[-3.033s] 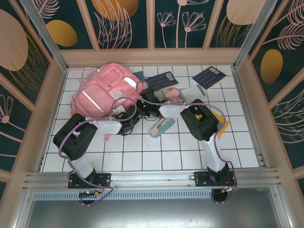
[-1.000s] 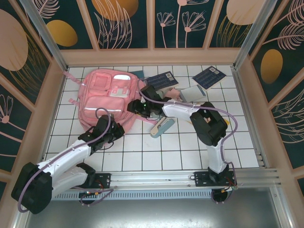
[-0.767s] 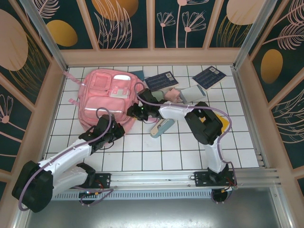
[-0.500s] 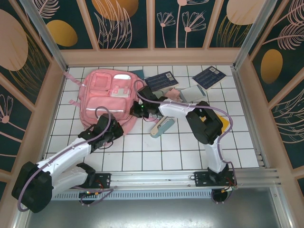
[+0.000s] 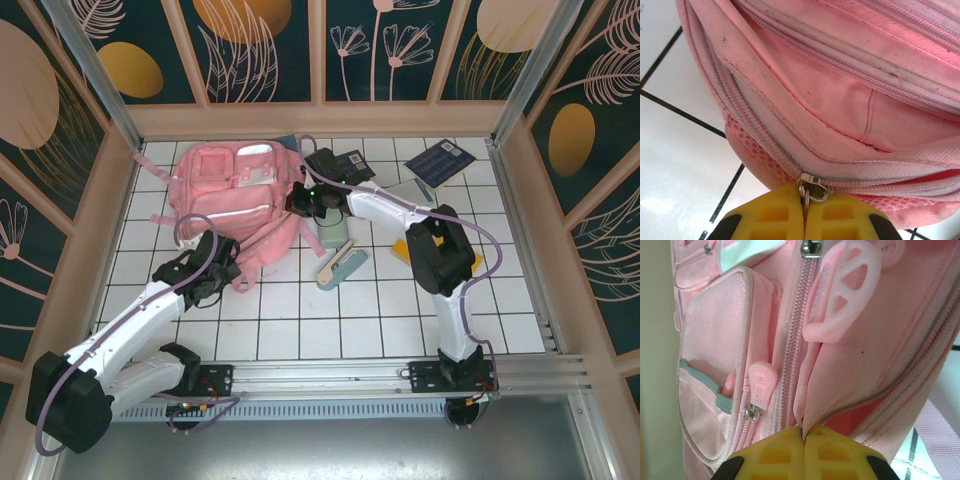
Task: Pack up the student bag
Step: Unzip the student bag at the top-left of the table.
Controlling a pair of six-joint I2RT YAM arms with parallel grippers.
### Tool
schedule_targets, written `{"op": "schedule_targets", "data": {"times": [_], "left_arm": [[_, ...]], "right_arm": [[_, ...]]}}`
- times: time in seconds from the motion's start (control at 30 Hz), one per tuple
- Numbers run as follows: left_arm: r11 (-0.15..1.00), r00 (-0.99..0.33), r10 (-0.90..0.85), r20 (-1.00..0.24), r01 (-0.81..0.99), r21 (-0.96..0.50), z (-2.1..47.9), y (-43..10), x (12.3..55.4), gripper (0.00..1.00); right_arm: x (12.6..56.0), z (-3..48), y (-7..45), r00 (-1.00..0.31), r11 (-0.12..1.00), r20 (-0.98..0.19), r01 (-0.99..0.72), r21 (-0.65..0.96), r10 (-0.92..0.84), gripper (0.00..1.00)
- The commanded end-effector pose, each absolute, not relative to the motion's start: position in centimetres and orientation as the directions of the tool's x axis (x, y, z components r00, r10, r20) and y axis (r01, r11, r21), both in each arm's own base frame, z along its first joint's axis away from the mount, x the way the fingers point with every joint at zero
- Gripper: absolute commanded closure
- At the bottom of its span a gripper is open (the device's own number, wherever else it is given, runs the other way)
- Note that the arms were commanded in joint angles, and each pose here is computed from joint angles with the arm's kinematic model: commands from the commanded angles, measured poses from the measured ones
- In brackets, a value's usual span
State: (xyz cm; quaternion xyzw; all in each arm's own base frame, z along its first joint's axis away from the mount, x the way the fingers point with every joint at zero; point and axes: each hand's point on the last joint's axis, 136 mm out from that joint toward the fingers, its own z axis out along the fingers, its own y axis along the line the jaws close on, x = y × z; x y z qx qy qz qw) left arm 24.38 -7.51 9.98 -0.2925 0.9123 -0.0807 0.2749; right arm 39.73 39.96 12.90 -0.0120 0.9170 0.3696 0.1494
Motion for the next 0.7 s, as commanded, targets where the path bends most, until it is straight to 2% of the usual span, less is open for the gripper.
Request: {"op": "schedule_targets", "data": {"times": [0.0, 0.07, 0.17, 0.3, 0.33, 0.4, 0.47, 0.57, 0.67], "left_arm": [[0.812, -0.696, -0.559, -0.451, -0.569, -0.128, 8.8, -3.9, 21.2, 1.0], [0.838, -0.727, -0.539, -0.425, -0.512, -0.187, 8.7, -5.6, 21.9, 1.0], [0.857, -0.79, -0.493, -0.364, -0.368, -0.361, 8.8, -9.9, 23.2, 1.0], [0.804, -0.835, -0.441, -0.328, -0.206, -0.557, 10.8, -14.9, 24.9, 1.0], [0.789, -0.837, -0.437, -0.328, -0.182, -0.587, 11.5, -15.6, 25.4, 1.0], [0.767, -0.838, -0.434, -0.331, -0.151, -0.623, 12.3, -16.7, 26.3, 1.0], [0.737, -0.843, -0.427, -0.328, -0.113, -0.666, 13.0, -18.2, 27.1, 1.0], [0.725, -0.865, -0.385, -0.321, -0.068, -0.686, 13.0, -20.3, 27.8, 1.0], [0.745, -0.892, -0.321, -0.319, -0.03, -0.666, 12.3, -21.7, 28.1, 1.0]], "right_arm": [[47.7, 14.1, 34.8, -0.873, 0.794, -0.429, -0.084, 0.602, 0.233, 1.0], [49.0, 14.2, 34.3, -0.861, 0.801, -0.446, -0.079, 0.593, 0.245, 1.0], [50.9, 14.1, 33.8, -0.85, 0.805, -0.466, -0.088, 0.586, 0.246, 1.0], [52.4, 13.9, 33.0, -0.846, 0.825, -0.471, -0.071, 0.561, 0.248, 1.0], [52.3, 14.1, 33.0, -0.846, 0.825, -0.47, -0.068, 0.561, 0.25, 0.92], [51.7, 14.6, 32.6, -0.843, 0.823, -0.47, -0.06, 0.565, 0.261, 0.7], [50.7, 15.2, 31.9, -0.838, 0.818, -0.468, -0.046, 0.573, 0.281, 0.59], [48.4, 15.3, 30.9, -0.844, 0.804, -0.434, -0.005, 0.594, 0.315, 0.51], [44.9, 14.8, 31.2, -0.869, 0.774, -0.368, 0.026, 0.632, 0.33, 0.49]]}}
